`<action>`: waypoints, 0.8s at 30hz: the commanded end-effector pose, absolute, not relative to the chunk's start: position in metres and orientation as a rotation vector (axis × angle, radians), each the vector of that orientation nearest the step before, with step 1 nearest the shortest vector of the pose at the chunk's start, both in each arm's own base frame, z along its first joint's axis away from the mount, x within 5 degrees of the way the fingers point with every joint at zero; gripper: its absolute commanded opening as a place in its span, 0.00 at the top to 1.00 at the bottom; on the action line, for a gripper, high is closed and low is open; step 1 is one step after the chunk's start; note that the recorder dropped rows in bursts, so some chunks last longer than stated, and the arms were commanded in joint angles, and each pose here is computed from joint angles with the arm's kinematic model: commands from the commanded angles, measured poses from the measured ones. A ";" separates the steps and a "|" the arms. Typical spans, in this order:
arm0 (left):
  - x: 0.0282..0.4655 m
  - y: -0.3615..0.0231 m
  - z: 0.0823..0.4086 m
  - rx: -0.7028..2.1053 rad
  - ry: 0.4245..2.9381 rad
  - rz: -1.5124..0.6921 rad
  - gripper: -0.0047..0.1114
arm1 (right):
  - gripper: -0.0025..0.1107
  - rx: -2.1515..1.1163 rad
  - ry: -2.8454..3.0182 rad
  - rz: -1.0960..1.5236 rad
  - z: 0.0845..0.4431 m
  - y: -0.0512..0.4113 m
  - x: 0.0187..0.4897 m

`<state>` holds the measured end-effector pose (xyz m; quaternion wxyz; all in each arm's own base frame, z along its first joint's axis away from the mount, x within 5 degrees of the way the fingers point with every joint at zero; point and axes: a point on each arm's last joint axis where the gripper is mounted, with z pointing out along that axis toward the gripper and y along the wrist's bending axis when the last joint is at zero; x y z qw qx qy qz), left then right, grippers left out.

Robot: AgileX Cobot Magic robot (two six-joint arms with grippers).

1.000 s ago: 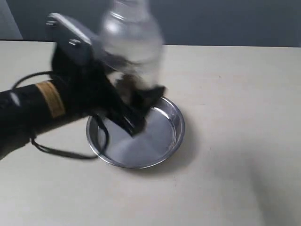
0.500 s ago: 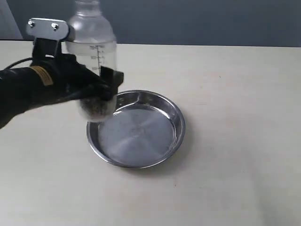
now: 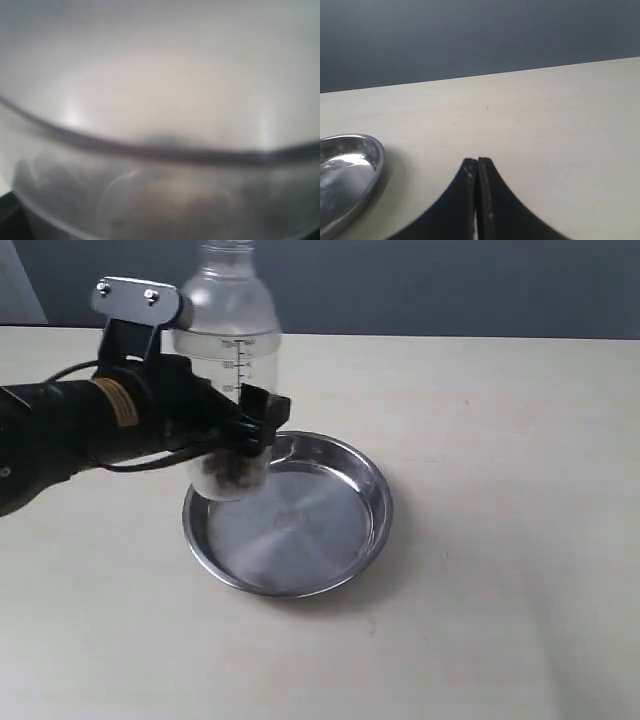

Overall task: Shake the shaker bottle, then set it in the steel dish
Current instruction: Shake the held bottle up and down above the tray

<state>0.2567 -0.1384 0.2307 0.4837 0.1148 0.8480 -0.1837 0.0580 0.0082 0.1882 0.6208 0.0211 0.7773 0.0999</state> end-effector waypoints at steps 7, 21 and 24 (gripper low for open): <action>0.235 -0.164 0.242 0.648 2.026 -0.375 0.96 | 0.99 0.039 1.778 0.223 0.189 0.008 0.059; 0.272 -0.109 0.237 0.046 2.162 -0.435 0.96 | 0.99 0.038 1.780 0.220 0.189 0.008 0.059; 0.252 -0.135 0.234 0.334 2.106 -0.454 0.96 | 0.99 0.038 1.780 0.220 0.189 0.008 0.059</action>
